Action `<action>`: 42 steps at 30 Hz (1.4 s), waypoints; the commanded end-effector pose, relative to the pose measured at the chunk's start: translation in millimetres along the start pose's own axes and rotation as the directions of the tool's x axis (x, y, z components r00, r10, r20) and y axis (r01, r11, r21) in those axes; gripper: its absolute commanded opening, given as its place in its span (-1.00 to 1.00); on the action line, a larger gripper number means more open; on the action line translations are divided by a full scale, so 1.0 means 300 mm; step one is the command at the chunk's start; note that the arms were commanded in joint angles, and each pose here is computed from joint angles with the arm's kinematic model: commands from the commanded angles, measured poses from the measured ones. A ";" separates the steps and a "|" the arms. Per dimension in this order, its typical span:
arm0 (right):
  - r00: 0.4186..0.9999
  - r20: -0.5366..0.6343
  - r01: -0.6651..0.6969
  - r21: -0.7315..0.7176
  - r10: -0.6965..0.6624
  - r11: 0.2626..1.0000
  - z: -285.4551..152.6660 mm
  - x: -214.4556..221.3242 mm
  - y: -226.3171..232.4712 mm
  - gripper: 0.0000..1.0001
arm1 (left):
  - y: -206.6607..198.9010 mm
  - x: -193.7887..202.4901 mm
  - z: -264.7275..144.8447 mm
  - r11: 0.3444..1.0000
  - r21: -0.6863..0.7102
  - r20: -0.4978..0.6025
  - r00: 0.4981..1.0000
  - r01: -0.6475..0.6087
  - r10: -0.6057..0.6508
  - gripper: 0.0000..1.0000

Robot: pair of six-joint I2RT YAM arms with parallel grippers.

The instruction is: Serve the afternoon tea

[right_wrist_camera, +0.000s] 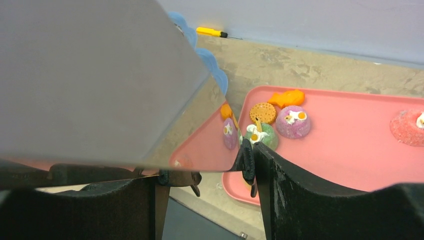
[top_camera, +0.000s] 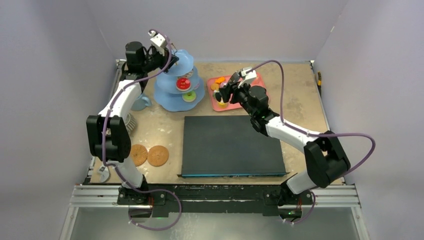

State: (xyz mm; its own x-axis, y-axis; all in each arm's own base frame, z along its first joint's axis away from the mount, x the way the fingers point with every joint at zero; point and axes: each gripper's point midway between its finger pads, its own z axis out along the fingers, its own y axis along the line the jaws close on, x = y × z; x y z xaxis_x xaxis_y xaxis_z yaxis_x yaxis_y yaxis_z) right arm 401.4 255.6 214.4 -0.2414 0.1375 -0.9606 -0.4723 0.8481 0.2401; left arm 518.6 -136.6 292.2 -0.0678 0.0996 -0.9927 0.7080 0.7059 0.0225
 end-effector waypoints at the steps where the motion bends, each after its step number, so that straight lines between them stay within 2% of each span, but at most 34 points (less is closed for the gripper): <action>1: 0.998 0.062 0.021 0.010 -0.021 1.000 0.016 -0.048 -0.013 0.23 | 0.026 -0.173 -0.041 0.983 -0.177 0.125 0.989 -0.056 0.079 -1.00; 6: 0.998 0.051 0.026 0.027 -0.028 0.999 0.039 -0.025 -0.031 0.23 | 0.077 -0.170 -0.069 0.941 -0.338 0.141 0.988 -0.009 0.060 -1.00; 12: 0.999 0.026 0.039 0.044 -0.040 0.998 0.080 0.024 -0.052 0.23 | 0.141 -0.135 -0.116 0.850 -0.522 0.150 0.989 0.072 0.008 -1.00; 25: 0.993 0.002 0.115 0.141 -0.116 0.983 0.149 0.069 -0.130 0.31 | 0.086 -0.091 -0.067 0.832 -0.519 0.185 0.976 0.194 -0.112 -1.00; 34: 0.993 -0.027 0.118 0.122 -0.116 0.985 0.217 0.126 -0.131 0.32 | 0.068 -0.075 -0.106 0.831 -0.535 0.093 0.988 0.154 -0.123 -0.08; 39: 0.991 -0.057 0.123 0.115 -0.117 0.986 0.243 0.167 -0.135 0.31 | 0.016 -0.076 -0.132 0.863 -0.490 0.015 0.992 0.120 -0.129 0.70; 42: 0.990 -0.075 0.125 0.107 -0.117 0.986 0.249 0.190 -0.136 0.27 | -0.025 -0.049 -0.171 0.882 -0.465 -0.079 0.988 0.079 -0.130 0.86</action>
State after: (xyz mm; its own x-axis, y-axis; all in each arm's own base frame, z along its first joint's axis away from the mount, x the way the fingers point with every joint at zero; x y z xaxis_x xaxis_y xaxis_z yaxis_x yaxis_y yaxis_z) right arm 456.2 259.7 108.7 -0.3264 -0.0317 -0.9447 -0.3840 0.9177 0.1019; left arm 504.0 -104.1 283.8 -0.2081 -0.0073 -0.9781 0.2274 0.9722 -0.0557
